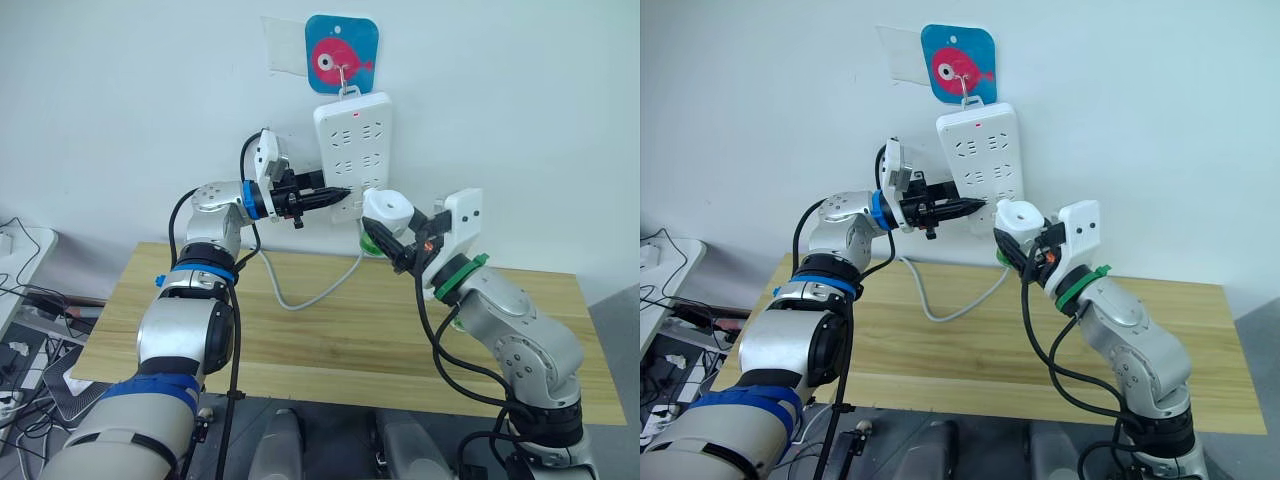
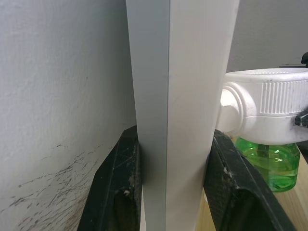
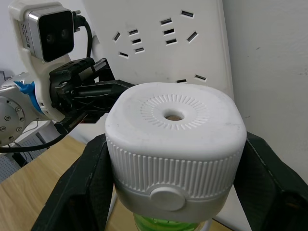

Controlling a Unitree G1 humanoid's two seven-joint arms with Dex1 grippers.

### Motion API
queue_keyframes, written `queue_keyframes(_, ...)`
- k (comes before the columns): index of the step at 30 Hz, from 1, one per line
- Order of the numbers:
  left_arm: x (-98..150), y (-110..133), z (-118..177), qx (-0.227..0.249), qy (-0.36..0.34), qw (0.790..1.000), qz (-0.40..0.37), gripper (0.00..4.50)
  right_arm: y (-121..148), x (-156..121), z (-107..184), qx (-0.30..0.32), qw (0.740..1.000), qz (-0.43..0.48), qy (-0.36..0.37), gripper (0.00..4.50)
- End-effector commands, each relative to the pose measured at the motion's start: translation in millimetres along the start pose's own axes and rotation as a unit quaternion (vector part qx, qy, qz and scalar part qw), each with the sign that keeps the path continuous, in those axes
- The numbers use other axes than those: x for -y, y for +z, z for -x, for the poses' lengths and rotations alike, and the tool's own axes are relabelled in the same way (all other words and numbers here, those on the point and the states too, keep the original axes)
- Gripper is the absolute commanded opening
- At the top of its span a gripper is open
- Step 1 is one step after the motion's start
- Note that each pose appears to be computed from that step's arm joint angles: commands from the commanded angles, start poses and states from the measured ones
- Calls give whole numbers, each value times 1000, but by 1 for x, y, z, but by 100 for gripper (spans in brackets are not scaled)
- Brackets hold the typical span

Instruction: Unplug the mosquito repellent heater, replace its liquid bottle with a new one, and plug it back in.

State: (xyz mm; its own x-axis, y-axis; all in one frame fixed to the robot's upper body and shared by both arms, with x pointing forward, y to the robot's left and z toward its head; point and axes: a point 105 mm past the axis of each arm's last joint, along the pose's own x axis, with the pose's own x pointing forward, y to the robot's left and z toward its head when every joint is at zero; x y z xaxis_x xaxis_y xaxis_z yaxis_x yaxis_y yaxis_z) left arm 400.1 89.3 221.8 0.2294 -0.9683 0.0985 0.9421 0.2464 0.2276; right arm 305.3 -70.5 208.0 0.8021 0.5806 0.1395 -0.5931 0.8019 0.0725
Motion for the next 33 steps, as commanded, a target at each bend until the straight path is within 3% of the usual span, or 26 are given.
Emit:
queue_keyframes(1, -3, 15, -2, 9, -5, 1000, -24, 130, 18, -1, 3, 42, 999, 15, 0, 301)
queue_keyframes(15, -2, 16, -5, 11, -9, 1000, -25, 130, 19, 0, 0, 44, 999, 25, -6, 301)
queue_keyframes(33, 10, 12, -6, 19, -49, 999, 6, 130, 8, -3, -33, 43, 998, 29, -45, 301)
